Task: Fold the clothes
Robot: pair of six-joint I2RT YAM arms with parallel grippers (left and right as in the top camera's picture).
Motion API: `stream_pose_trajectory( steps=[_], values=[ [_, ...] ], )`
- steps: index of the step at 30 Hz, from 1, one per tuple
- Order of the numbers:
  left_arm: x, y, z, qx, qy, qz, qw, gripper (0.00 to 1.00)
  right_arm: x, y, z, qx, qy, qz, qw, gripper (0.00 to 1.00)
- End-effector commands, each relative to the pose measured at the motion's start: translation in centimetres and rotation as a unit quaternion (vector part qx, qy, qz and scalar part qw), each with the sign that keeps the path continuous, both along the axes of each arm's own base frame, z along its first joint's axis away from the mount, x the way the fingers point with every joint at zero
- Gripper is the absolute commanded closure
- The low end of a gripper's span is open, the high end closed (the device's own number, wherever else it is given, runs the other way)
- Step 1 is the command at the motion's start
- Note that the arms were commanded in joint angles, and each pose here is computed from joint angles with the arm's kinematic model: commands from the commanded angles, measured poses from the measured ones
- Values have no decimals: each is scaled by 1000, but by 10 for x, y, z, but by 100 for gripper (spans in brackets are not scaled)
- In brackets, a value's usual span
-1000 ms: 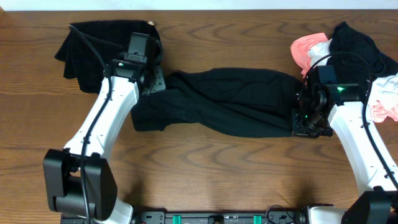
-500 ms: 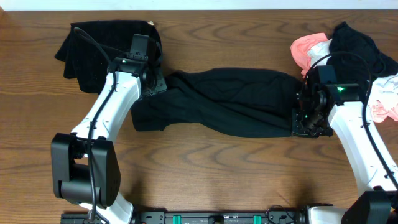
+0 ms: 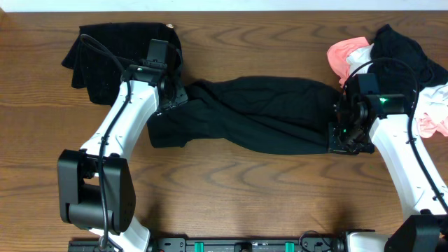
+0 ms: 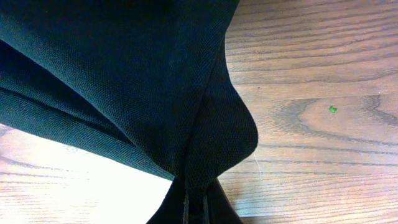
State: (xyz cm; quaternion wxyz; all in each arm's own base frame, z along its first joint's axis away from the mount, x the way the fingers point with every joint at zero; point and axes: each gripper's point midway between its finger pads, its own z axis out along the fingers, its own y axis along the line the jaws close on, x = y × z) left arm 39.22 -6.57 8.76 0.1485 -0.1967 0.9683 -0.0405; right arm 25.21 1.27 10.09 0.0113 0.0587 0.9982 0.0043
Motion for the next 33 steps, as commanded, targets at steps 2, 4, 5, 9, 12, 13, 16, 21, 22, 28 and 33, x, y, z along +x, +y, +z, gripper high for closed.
stream_pose_trajectory(
  steps=[2, 4, 5, 9, 12, 13, 16, 21, 22, 28, 33],
  values=[
    [-8, -1, -13, -6, 23, 11, 1000, 50, -1, -4, -1, -7, 0, 5, 1000, 99],
    [-8, -3, -16, -11, 28, 10, 1000, 50, -1, -4, 0, -7, 0, 5, 1000, 99],
    [-8, -3, -19, -11, 31, 10, 999, 50, -1, -4, -1, -7, 0, 5, 1000, 99],
    [-9, -7, -34, -19, 50, 7, 999, 51, -1, -4, -1, -7, 1, 5, 1000, 99],
    [-9, -9, -45, -23, 61, 6, 998, 52, -1, -4, -1, -7, 0, 5, 1000, 99],
    [-9, -9, -48, -23, 63, 6, 998, 55, -1, -4, -1, -7, 0, 5, 1000, 99],
    [-7, -9, -49, -23, 61, 6, 998, 63, -1, -4, -1, -7, 0, 5, 1000, 99],
    [-3, -10, -48, -25, 53, 5, 998, 79, 3, -4, 0, -7, -8, 5, 1000, 99],
    [-3, -10, -48, -25, 52, 5, 998, 85, 4, -4, 0, -7, -9, 5, 1000, 99],
    [2, -10, -42, -23, 42, 0, 999, 94, 7, -3, 0, -6, -15, 5, 1000, 99],
    [15, -4, -4, -3, 6, -24, 1000, 94, 17, -2, 4, -3, -36, 10, 999, 99]
  ],
)
